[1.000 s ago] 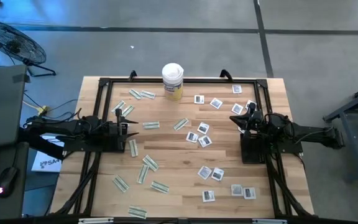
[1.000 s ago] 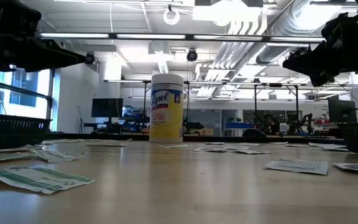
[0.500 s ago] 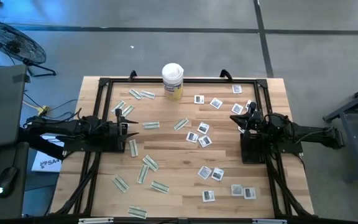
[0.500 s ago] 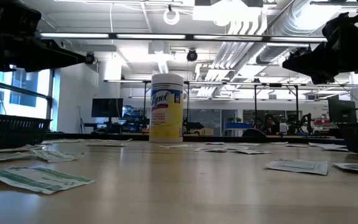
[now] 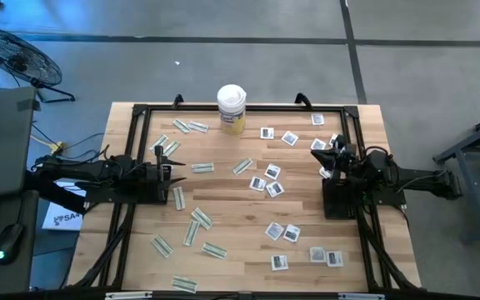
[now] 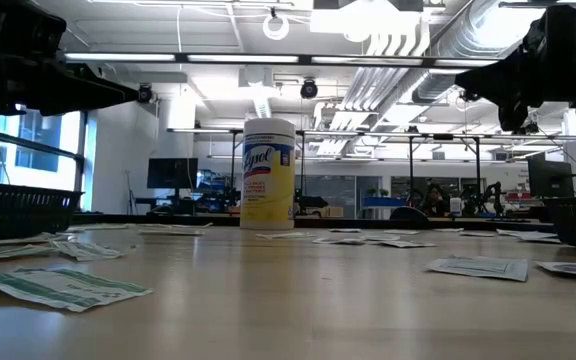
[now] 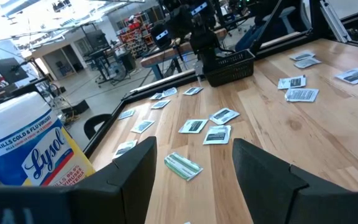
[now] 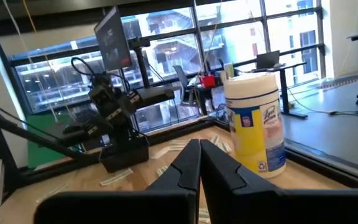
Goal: Pick & Place First Aid Supplies
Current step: Put the towelette pack into the right black basket
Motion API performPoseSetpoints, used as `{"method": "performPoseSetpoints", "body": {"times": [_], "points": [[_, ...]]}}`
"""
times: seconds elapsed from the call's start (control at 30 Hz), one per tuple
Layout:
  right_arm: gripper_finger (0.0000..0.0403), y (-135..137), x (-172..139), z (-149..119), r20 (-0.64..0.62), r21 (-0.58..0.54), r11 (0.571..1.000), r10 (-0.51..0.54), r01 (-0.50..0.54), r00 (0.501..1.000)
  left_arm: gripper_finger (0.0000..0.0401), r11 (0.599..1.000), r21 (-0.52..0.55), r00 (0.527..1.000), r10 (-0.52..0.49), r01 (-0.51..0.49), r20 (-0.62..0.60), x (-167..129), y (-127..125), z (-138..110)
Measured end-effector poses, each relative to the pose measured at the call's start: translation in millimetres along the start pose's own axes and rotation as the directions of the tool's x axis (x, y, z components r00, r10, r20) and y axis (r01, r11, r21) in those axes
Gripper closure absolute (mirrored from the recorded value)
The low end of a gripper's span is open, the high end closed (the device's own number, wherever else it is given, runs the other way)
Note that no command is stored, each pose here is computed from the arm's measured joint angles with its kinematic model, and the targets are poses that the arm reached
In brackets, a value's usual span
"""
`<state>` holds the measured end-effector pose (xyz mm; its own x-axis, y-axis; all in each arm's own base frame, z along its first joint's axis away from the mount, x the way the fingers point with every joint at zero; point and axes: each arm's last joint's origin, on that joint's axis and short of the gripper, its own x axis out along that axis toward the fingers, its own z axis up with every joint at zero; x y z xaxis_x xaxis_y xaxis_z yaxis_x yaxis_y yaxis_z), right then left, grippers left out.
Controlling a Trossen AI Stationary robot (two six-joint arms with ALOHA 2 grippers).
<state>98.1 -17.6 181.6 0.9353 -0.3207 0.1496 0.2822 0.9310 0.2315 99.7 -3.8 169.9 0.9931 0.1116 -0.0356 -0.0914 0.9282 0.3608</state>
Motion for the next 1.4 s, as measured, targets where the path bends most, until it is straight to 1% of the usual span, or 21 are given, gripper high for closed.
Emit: {"method": "performPoseSetpoints", "body": {"times": [0.07,0.2,0.33,0.4,0.5,0.63,0.73,0.83,0.9,0.97,1.0,1.07,1.13,1.27,1.4], "points": [[0.04,0.5,0.6,-0.5,-0.008,0.02,1.0,0.015,-0.015,1.0,0.0195,1.0,0.0,1.0,0.0,0.0,0.0,0.0,0.0,0.0],[0.0402,3.9,4.9,-0.2,-0.017,0.033,0.995,0.091,-0.09,0.996,0.0195,1.0,0.0,1.0,0.0,0.0,0.0,0.0,0.0,0.0],[0.0402,6.1,14.7,-2.0,-0.082,0.026,0.996,0.091,-0.089,0.992,0.0195,1.0,0.0,1.0,0.0,0.0,0.0,0.0,0.0,0.0],[0.0402,9.0,22.0,-0.4,-0.11,0.036,0.993,0.114,-0.111,0.987,0.0195,1.0,0.0,1.0,0.0,0.0,0.0,0.0,0.0,0.0],[0.0402,16.2,35.0,-2.6,-0.192,0.059,0.984,0.176,-0.167,0.966,0.0195,1.0,0.0,1.0,0.0,0.0,0.0,0.0,0.0,0.0],[0.0395,26.8,54.0,-4.9,-0.295,0.023,0.98,0.196,-0.199,0.935,0.0195,1.0,0.0,1.0,0.0,0.0,0.0,0.0,0.0,0.0],[0.0378,34.9,66.8,-10.7,-0.371,0.017,0.977,0.205,-0.214,0.906,0.0195,1.0,0.0,1.0,0.0,0.0,0.0,0.0,0.0,0.0],[0.0353,43.9,78.3,-15.5,-0.426,0.008,0.971,0.218,-0.237,0.878,0.0195,1.0,0.0,1.0,0.0,0.0,0.0,0.0,0.0,0.0],[0.0334,48.3,84.6,-20.4,-0.485,-0.003,0.972,0.205,-0.236,0.85,0.0195,1.0,0.0,1.0,0.0,0.0,0.0,0.0,0.0,0.0],[0.0319,49.0,90.4,-25.2,-0.556,-0.025,0.98,0.153,-0.2,0.817,0.0195,1.0,0.0,1.0,0.0,0.0,0.0,0.0,0.0,0.0],[0.0313,48.4,93.1,-27.7,-0.597,-0.042,0.983,0.119,-0.179,0.794,0.0195,1.0,0.0,1.0,0.0,0.0,0.0,0.0,0.0,0.0],[0.0304,47.7,96.9,-35.2,-0.679,-0.076,0.985,0.064,-0.156,0.731,0.0195,1.0,0.0,1.0,0.0,0.0,0.0,0.0,0.0,0.0],[0.0299,47.8,100.7,-43.0,-0.74,-0.096,0.984,0.028,-0.147,0.672,0.0195,1.0,0.0,1.0,0.0,0.0,0.0,0.0,0.0,0.0],[0.0298,46.9,107.3,-59.8,-0.796,-0.125,0.981,-0.012,-0.145,0.605,0.0195,1.0,0.0,1.0,0.0,0.0,0.0,0.0,0.0,0.0],[0.0301,40.3,109.1,-74.6,-0.828,-0.153,0.983,-0.073,-0.099,0.556,0.0195,1.0,0.0,1.0,0.0,0.0,0.0,0.0,0.0,0.0]]}}
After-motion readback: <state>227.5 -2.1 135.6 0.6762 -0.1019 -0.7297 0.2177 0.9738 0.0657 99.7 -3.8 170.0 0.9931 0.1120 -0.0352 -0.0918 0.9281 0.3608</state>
